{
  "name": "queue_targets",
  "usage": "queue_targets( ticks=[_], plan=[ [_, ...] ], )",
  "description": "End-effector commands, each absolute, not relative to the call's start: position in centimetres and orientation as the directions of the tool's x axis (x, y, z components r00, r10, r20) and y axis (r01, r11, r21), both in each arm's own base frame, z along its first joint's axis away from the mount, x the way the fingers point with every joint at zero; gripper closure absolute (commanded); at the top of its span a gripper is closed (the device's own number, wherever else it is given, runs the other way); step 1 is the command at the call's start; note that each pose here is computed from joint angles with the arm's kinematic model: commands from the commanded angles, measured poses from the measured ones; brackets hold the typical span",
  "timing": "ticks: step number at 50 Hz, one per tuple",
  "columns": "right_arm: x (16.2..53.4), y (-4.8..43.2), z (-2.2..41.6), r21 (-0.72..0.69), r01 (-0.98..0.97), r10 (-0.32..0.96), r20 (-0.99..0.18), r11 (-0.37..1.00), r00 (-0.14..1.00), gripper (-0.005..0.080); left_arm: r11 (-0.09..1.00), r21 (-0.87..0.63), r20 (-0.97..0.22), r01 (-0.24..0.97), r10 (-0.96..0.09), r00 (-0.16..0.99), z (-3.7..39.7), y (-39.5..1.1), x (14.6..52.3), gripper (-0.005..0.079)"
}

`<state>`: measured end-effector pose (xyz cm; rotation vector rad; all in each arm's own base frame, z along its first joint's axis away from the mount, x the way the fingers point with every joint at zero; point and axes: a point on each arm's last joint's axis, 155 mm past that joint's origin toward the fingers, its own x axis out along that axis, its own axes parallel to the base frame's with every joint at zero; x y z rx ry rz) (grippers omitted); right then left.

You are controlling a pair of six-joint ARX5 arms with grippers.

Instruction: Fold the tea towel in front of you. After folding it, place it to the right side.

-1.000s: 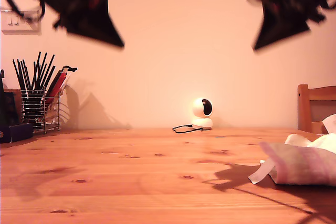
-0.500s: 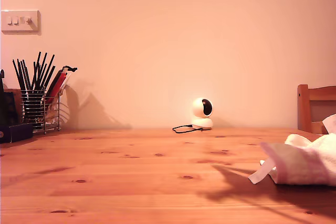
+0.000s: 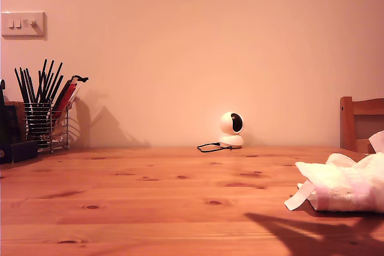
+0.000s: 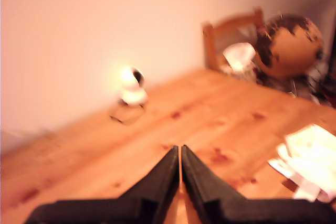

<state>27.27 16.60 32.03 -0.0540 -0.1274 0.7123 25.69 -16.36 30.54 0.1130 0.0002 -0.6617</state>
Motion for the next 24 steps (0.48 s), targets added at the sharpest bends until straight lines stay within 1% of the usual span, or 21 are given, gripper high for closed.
queue_targets(
  ticks=[1,8,24],
  plan=[
    [27.1,16.9,31.7,-0.086,-0.657,0.663,0.091,0.749,0.743,0.0764,0.785,0.128,-0.013,0.606,-0.610,0.792,31.0,-16.3,25.6,0.0766],
    [27.3,16.8,30.2,-0.063,-0.655,0.658,0.033,0.753,0.752,0.0764,0.785,0.125,-0.025,0.606,-0.608,0.793,30.8,-16.1,25.4,0.0766],
    [26.6,16.6,23.6,0.042,-0.660,0.650,-0.225,0.750,0.725,0.0764,0.781,0.108,-0.093,0.615,-0.608,0.789,29.0,-16.3,25.7,0.0766]
  ],
)
